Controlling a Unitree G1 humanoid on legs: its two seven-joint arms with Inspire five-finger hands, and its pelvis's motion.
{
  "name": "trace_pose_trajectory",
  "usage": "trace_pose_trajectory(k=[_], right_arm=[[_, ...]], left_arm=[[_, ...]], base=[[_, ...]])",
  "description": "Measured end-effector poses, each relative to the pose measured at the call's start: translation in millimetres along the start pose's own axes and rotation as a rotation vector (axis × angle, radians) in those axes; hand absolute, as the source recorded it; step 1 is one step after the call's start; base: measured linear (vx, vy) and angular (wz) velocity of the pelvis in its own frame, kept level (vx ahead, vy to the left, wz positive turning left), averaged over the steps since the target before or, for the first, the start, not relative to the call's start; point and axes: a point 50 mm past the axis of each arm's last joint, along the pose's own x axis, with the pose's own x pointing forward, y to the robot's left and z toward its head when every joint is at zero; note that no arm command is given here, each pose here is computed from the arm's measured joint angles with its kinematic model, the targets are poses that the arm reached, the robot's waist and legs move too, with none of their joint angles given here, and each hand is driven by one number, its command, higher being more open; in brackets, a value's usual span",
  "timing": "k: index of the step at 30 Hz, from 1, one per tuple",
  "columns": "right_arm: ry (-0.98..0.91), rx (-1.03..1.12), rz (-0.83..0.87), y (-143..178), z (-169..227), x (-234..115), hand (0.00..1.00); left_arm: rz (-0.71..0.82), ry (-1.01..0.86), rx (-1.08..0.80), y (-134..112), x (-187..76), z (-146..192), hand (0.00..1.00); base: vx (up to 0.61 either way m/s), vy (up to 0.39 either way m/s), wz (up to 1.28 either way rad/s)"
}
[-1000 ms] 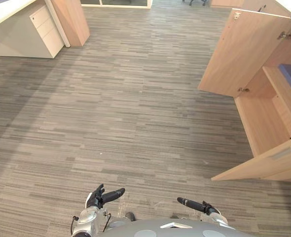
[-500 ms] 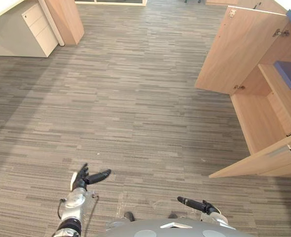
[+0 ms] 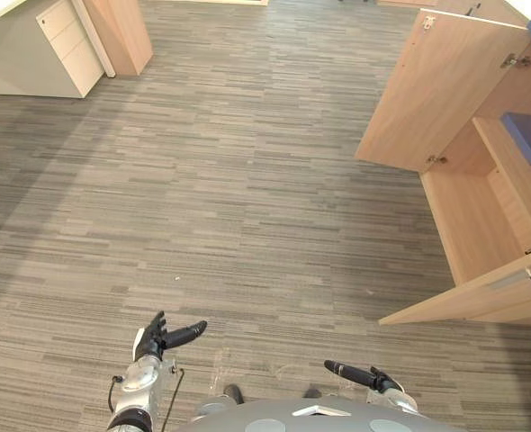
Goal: Walk over to the cabinet, pick up the folder, carry it to the office cabinet, place the folder inside the office cabinet, then close the office cabinet door
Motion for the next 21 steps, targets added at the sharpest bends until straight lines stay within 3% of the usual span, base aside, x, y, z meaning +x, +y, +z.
trace_pose_trajectory(k=[21], right_arm=[[-0.004,-0.003,0.002,0,0,0,1.0]], left_arm=[[-0.098,0.076,0.069,-14,-7,-22,1.0]], base=[[0.0,0.0,0.0]])
